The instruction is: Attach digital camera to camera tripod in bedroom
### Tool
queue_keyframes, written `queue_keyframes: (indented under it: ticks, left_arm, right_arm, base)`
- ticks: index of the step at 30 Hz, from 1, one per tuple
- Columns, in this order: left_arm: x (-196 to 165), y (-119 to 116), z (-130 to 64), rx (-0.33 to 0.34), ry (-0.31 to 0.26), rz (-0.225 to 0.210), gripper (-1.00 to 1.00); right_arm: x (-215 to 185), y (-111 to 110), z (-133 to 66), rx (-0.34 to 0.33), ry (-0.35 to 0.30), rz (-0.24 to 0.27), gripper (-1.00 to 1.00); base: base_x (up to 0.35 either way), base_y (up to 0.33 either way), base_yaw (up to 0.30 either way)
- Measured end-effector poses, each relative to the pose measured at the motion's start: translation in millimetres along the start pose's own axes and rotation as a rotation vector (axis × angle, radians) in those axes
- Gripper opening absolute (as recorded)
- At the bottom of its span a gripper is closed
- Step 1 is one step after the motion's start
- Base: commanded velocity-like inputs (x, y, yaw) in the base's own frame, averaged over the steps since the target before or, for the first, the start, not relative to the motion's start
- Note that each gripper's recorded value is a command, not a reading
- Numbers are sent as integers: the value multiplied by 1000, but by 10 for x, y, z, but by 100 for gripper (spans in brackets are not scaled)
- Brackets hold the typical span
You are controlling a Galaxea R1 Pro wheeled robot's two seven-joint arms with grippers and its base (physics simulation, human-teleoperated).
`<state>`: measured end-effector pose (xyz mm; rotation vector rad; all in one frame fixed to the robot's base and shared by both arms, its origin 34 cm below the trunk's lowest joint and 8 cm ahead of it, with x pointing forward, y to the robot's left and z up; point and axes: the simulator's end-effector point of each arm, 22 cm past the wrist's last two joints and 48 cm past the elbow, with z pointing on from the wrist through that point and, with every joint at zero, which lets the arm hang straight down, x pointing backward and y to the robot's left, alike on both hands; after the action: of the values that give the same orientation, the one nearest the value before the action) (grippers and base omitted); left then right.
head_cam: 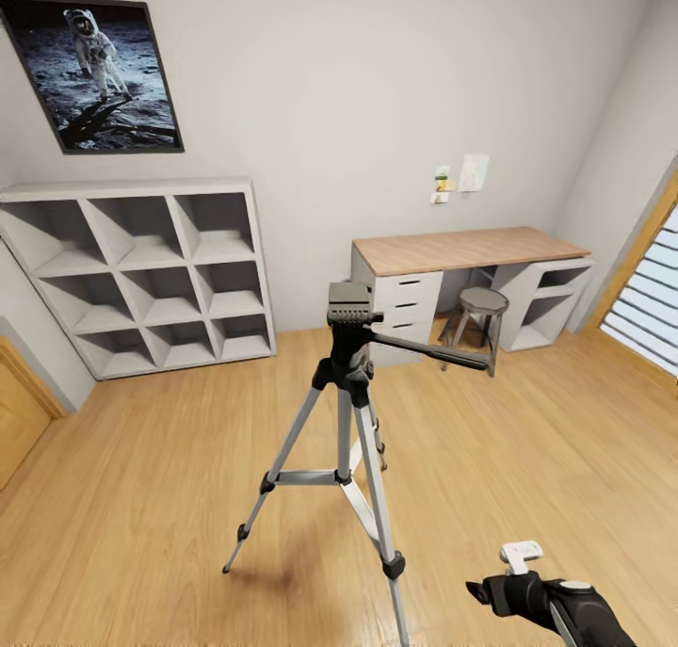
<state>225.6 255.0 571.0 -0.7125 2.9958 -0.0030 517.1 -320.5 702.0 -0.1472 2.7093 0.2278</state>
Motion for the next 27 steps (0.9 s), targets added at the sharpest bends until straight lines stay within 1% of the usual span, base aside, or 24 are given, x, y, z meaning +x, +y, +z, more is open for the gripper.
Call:
queue_keyframes:
  ticks: [10, 16, 21, 22, 23, 24, 25, 26, 27]
  left_arm:
    - [1, 0, -1, 0, 0, 1, -100]
    - [10, -24, 0, 3, 1, 2, -100]
    - [3, -5, -1, 1, 0, 1, -100]
    - [3, -3, -1, 1, 0, 1, -100]
    - [2, -2, -2, 1, 0, 1, -100]
    - [2, -1, -2, 1, 0, 1, -100]
    - [1, -1, -2, 1, -1, 1, -100]
    - [1, 0, -2, 0, 0, 1, -100]
    - [1, 0, -2, 1, -1, 1, -100]
  right_arm:
    - [-13, 34, 2, -9, -3, -2, 100]
    - [-13, 39, 4, -12, -2, -1, 100]
    - [-41, 52, -6, -17, -10, -3, 100]
    - [-89, 52, -20, -16, -20, -7, 100]
    - [-237, 43, -72, -12, -50, -18, 100]
    - [-320, 42, -103, -9, -66, -25, 100]
    - [-519, 50, -182, -6, -106, -38, 100]
    - [-641, 59, -237, -4, -129, -47, 100]
    - [-872, 88, -356, 0, -171, -61, 100]
  base:
    - [-59, 0, 0]
    - [-266, 0, 0]
    - [-65, 0, 0]
    - [-10, 0, 0]
    - [-8, 0, 0]
    - [-5, 0, 0]
    - [-4, 0, 0]
    - [-3, 0, 0]
    - [-2, 0, 0]
